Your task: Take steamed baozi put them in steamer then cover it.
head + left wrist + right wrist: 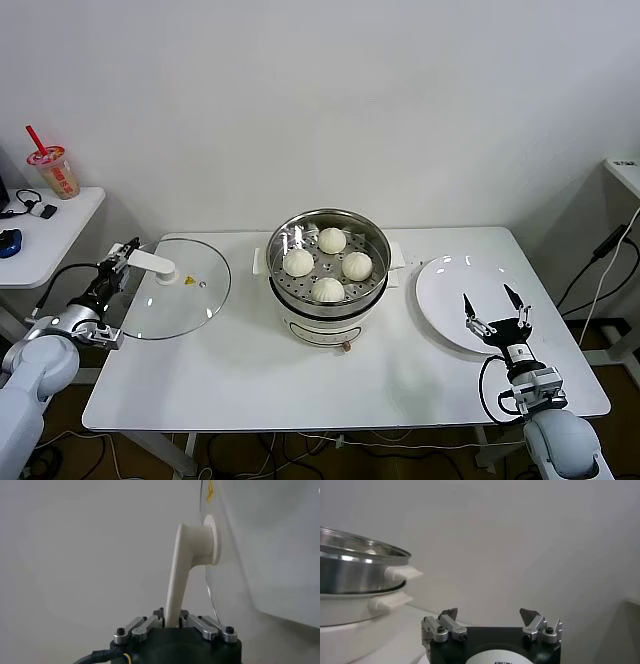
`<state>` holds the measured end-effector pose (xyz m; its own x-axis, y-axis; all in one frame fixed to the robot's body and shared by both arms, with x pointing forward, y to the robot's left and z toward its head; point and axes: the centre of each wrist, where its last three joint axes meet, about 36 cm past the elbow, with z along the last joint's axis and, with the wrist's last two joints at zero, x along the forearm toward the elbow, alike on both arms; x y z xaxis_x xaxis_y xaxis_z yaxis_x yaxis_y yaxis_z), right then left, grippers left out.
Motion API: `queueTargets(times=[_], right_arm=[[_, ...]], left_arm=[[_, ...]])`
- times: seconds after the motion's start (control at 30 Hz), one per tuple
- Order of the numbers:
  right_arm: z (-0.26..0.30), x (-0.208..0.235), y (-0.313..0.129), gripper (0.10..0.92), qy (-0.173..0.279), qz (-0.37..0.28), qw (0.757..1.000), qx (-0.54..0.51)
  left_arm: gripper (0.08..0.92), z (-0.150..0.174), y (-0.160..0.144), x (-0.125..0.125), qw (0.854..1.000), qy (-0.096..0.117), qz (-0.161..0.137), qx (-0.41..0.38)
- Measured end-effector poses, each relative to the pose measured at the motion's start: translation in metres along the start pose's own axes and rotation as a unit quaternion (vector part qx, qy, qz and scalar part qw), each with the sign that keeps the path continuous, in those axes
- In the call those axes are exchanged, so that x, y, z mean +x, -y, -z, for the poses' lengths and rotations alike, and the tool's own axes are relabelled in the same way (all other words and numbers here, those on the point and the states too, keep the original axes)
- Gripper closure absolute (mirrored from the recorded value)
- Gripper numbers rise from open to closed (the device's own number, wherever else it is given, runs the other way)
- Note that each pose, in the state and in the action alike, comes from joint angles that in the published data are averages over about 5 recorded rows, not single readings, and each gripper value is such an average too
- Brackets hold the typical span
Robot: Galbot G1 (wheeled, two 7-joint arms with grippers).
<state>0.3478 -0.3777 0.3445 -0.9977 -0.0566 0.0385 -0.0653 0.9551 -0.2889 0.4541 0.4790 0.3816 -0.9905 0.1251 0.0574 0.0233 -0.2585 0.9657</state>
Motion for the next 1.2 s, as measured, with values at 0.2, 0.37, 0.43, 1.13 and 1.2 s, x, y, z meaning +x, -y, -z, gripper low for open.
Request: queueTargets(times=[0.2,0.37,0.43,1.13,1.2], right_arm=[[0.002,0.000,0.000,0.200,0.000,0.000,1.000,0.001],[0.003,0.000,0.000,0.200,0.000,0.000,1.000,0.002],[0.003,0.000,0.000,0.200,0.000,0.000,1.000,0.002],[0.005,0.001,-0.002,0.200,0.000,-0.001,1.000,0.004],[0.006,0.001,-0.003,0.200,0.000,-0.002,1.000,0.004]], left_arm=[[0.772,0.002,0.025,0.001,1.000,0.000,-0.020,0.013],[0.772,0.006,0.041,0.002,0.999,-0.004,-0.032,0.024],[0.772,0.009,0.047,0.002,0.999,-0.006,-0.036,0.028],[0.772,0.032,0.087,0.004,0.996,-0.025,-0.061,0.057],[0.772,0.033,0.090,0.005,0.996,-0.025,-0.063,0.059]])
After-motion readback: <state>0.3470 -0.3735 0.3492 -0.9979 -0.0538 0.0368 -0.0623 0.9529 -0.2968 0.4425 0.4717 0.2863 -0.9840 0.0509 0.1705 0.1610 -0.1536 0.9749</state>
